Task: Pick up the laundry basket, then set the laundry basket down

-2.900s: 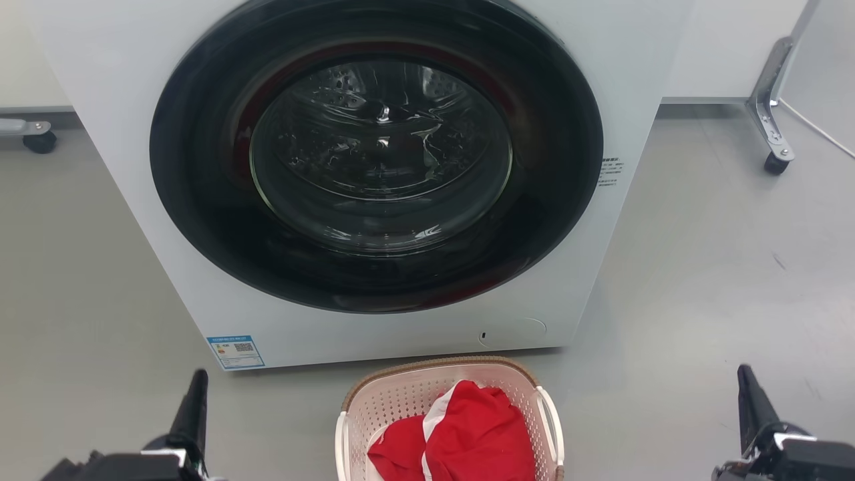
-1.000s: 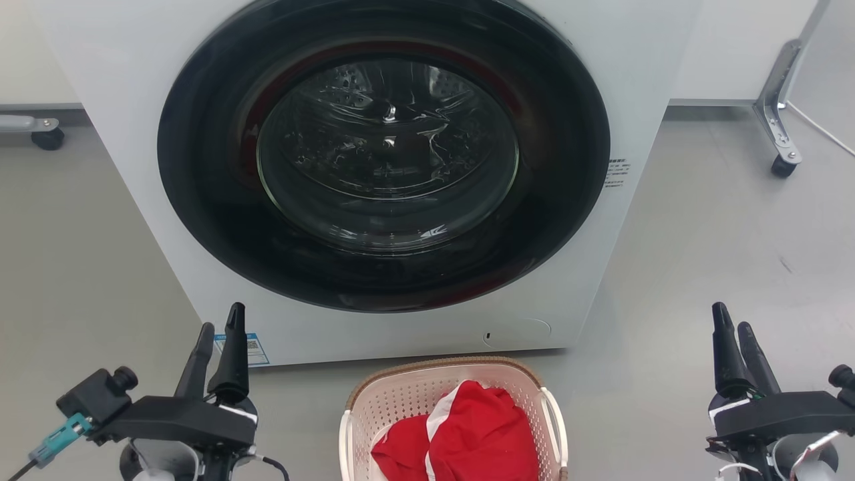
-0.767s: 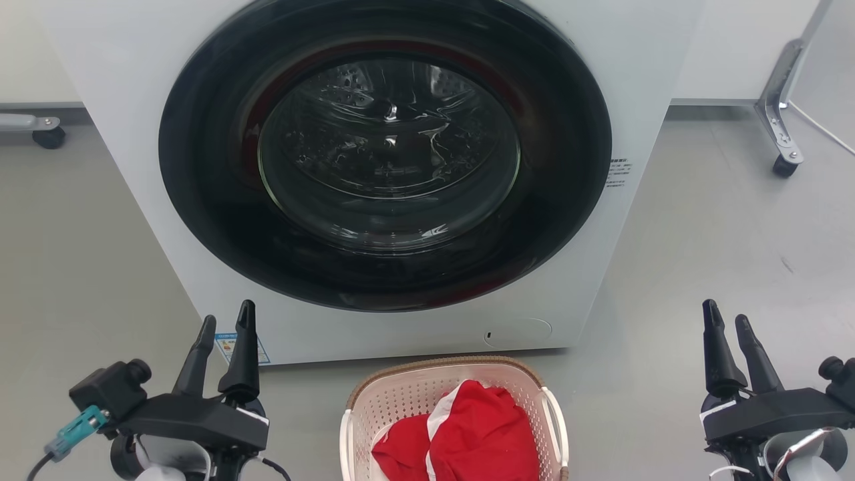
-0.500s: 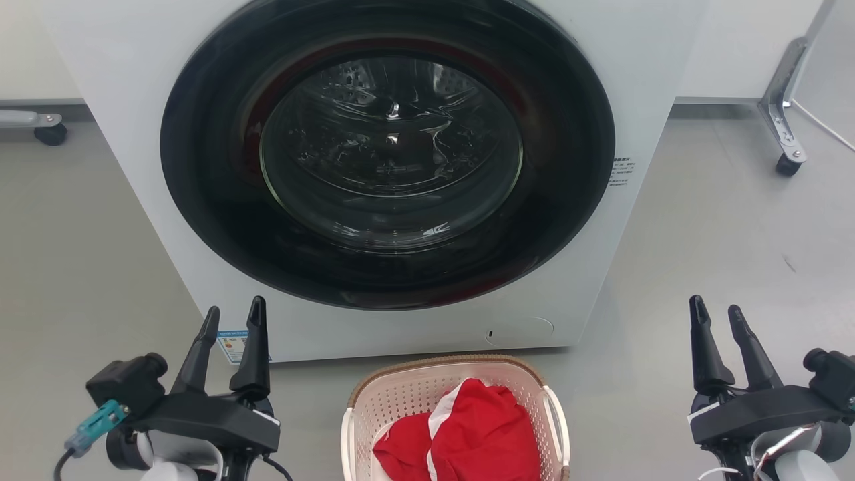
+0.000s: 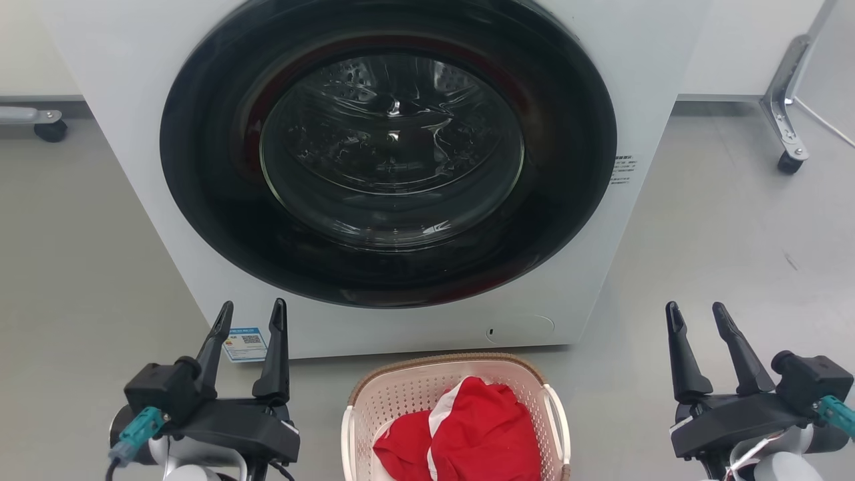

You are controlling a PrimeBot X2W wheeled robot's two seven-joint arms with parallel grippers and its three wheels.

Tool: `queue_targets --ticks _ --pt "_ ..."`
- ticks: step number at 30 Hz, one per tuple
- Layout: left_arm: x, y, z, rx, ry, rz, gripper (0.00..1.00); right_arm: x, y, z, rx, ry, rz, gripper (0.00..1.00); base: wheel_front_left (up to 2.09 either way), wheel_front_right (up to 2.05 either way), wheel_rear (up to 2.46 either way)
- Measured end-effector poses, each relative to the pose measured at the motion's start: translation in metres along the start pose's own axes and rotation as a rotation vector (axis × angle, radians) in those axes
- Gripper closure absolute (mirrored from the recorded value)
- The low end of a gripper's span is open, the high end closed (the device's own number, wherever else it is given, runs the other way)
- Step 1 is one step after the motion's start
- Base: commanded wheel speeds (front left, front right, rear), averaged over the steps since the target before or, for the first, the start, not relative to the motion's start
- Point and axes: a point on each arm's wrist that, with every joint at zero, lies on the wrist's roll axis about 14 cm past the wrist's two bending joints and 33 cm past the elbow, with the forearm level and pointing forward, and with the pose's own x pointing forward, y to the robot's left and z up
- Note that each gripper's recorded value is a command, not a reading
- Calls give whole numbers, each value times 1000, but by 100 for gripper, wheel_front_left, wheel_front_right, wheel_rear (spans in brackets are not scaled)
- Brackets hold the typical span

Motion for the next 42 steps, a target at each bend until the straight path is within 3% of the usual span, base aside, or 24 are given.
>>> queue_targets --ticks 15,42 --pt "-2 -5 -4 180 -24 -20 0 -3 3 -11 -155 8 26 0 0 0 0" --pt "-5 9 -21 173 38 31 0 -5 -3 -25 -130 52 17 0 0 0 0"
